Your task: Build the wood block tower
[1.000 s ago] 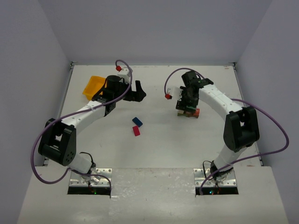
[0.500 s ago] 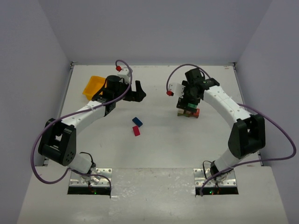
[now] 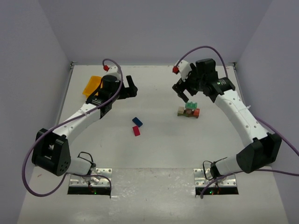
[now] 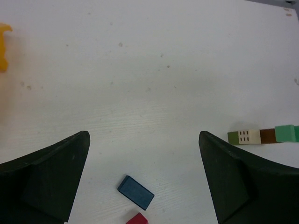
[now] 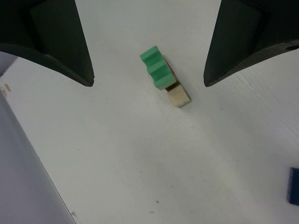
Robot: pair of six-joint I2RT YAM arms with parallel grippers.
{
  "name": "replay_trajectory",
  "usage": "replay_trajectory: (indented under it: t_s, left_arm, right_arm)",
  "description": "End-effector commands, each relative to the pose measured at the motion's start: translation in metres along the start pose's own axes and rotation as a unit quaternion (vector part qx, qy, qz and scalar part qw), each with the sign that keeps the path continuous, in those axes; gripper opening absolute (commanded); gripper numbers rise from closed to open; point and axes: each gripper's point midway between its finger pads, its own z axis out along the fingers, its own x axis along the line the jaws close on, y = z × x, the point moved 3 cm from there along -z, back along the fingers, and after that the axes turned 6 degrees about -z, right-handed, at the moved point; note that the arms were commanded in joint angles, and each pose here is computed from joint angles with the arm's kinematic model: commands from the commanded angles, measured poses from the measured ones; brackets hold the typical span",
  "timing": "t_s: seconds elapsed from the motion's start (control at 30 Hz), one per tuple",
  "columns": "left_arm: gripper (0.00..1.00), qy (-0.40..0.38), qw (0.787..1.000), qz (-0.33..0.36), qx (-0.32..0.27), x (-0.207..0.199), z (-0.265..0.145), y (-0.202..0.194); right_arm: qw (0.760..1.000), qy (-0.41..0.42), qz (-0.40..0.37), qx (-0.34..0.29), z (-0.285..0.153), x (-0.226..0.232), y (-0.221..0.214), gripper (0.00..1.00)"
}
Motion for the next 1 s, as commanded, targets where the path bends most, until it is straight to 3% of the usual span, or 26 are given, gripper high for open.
replay_trajectory:
  t_s: [0.0,0.13,0.27,0.33,0.43,0.77,0.97]
  left_arm:
    - [1.00,0.089,0.993,-0.048,-0.056,0.017,-0.021,0.023]
    - [1.00,0.113,0.987,-0.077,-0.084,0.029,-0.036,0.027]
    - [1.00,0.127,0.980,-0.108,-0.103,0.041,-0.046,0.025]
    - [1.00,0.158,0.971,-0.125,-0.127,0.053,-0.054,0.030]
    - [1.00,0.186,0.963,-0.140,-0.137,0.063,-0.062,0.029]
    - [1.00,0.157,0.969,-0.131,-0.139,0.058,-0.067,0.028]
    - [1.00,0.148,0.971,-0.129,-0.139,0.056,-0.066,0.027]
  right_arm:
    - [0.989,0.014,0.094,-0.112,-0.013,0.021,0.058,0.99]
    - [0.988,0.041,0.086,-0.117,-0.003,0.088,0.080,0.99]
    - [0.980,0.075,0.139,-0.119,0.018,0.142,0.080,0.99]
    - [0.982,0.099,0.127,-0.103,0.031,0.182,0.074,0.99]
    - [0.983,0.095,0.137,-0.074,0.051,0.205,0.068,0.99]
    - [0.987,-0.053,0.144,0.057,0.119,0.187,0.047,0.99]
    - [0.988,-0.012,0.151,0.030,0.141,0.201,0.063,0.99]
